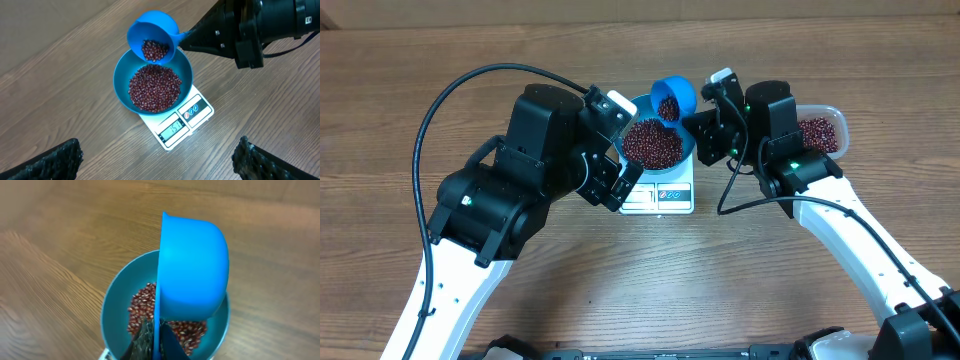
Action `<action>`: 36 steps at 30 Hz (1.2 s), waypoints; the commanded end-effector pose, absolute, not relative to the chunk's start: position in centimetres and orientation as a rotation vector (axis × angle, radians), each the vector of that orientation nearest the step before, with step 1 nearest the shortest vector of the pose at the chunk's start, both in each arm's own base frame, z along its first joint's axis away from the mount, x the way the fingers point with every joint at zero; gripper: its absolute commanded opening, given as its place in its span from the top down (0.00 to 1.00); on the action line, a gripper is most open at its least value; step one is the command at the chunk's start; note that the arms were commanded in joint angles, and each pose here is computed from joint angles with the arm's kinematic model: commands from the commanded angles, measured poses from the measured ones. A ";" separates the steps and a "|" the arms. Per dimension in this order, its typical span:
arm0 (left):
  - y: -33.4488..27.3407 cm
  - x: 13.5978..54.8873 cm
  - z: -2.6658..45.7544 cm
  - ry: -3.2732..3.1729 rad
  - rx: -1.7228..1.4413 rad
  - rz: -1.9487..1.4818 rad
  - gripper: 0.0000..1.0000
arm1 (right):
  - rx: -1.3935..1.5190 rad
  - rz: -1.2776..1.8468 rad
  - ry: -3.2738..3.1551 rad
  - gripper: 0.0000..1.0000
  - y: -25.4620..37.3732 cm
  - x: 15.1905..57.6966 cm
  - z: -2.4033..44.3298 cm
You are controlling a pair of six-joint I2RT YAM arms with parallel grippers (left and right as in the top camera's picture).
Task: Scoop item into bowl and weigh 150g on scale
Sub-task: 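Tilt the scoop with the right gripper to pour beans into the bowl, then return the scoop with the right gripper and dip it into the tub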
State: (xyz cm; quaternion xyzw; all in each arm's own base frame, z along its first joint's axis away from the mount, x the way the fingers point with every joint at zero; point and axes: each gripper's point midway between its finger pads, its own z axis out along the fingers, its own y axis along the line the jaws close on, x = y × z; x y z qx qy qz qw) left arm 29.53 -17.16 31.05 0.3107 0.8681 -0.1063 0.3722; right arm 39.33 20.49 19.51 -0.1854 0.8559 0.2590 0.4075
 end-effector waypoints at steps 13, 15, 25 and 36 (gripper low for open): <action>-17.5 29.6 31.8 2.211 0.787 -0.299 0.01 | -0.092 0.965 2.116 0.96 16.9 41.6 23.6; -17.5 29.6 31.8 2.211 0.787 -0.299 0.00 | -0.076 0.964 2.113 0.96 16.2 41.8 23.7; -17.5 29.6 31.8 2.211 0.787 -0.299 0.00 | 0.045 0.879 2.088 0.96 10.7 43.2 24.0; -17.5 29.6 31.8 2.211 0.787 -0.299 0.00 | 0.167 0.533 2.179 0.96 -0.4 42.3 21.3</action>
